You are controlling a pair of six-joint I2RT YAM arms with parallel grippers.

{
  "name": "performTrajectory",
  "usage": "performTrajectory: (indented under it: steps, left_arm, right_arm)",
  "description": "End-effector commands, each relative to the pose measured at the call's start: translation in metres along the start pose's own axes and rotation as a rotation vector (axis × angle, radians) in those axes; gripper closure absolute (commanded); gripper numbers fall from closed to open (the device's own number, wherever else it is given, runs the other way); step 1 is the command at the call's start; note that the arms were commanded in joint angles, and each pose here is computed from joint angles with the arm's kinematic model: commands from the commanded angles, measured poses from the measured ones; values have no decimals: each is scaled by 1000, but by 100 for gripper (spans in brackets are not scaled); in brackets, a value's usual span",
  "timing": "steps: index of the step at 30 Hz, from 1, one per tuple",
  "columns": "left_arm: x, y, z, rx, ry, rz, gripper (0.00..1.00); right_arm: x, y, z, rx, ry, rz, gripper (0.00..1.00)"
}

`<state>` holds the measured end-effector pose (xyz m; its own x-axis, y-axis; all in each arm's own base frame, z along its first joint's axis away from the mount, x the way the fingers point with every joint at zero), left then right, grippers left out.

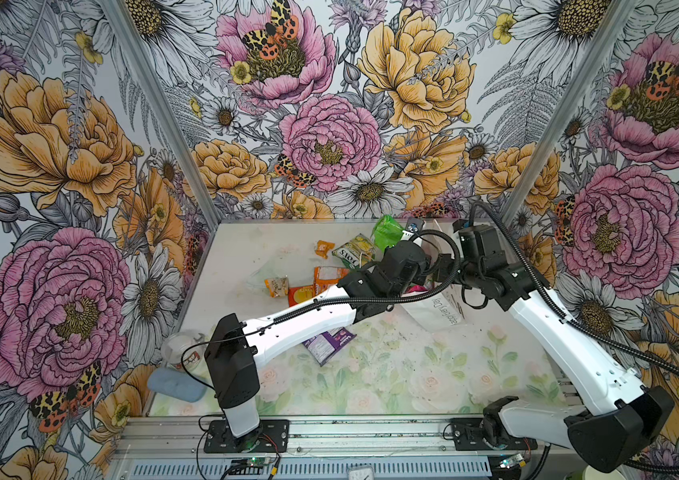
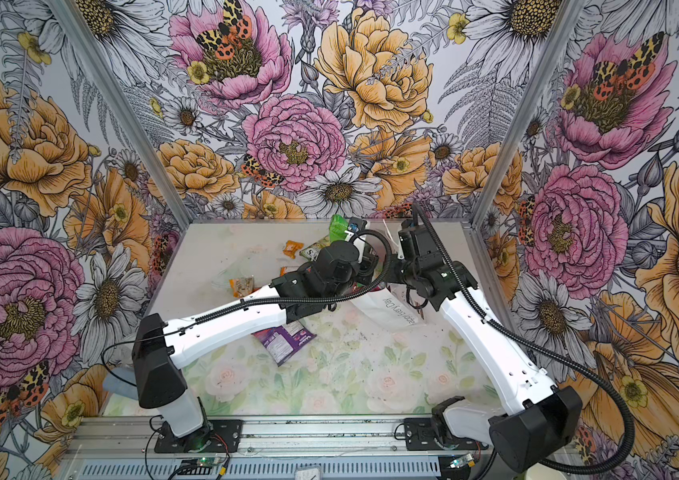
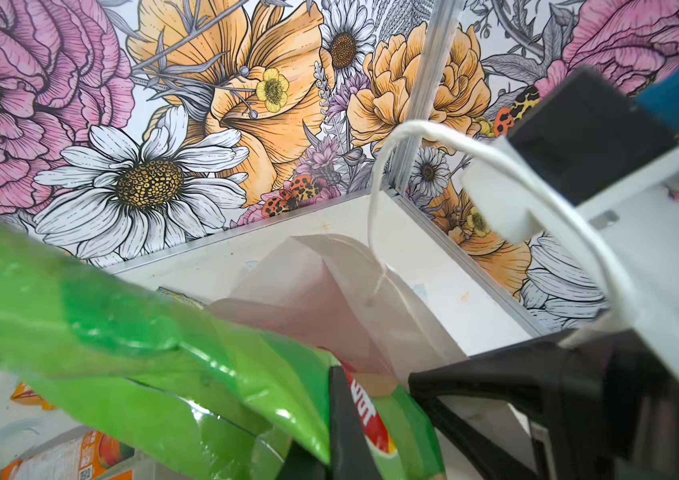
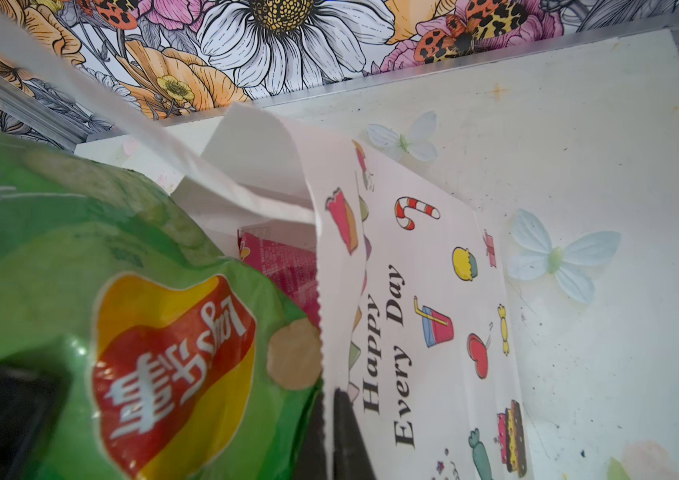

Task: Place the snacks into the paper bag
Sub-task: 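Lift the green Lay's bag with the left gripper over the paper bag, then lower the green Lay's bag into the paper bag held by the right gripper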

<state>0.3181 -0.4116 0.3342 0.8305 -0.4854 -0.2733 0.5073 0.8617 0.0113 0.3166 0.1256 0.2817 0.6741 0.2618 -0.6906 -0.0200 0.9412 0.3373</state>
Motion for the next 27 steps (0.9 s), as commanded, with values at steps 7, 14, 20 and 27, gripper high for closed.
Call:
performTrajectory:
  steps: [7,14,20,27]
  left_arm:
    - [2,-14,12,18,-84,-13,100]
    - [9,-41,-27,199,1,68,100]
    - [1,3,-16,105,-19,103,100]
    - [2,-44,-16,54,-16,-75,100]
  right_arm:
    - [-14,11,16,12,-91,47,100]
    - [-17,3,17,26,-120,18,100]
    - [-19,4,17,31,-123,27,100]
    - [-19,5,18,48,-130,40,100]
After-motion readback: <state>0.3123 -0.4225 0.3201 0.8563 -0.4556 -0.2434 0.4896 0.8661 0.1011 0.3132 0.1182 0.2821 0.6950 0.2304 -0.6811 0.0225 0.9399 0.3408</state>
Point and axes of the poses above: each gripper's point midway between its finger pads, its own x axis out along the fingers, its own y axis along the line the jaws close on, z = x × y, the point moved 2 cm from there along -x, back along the fingers, and after that the axes turned 5 degrees about x, right-handed, at the moved point
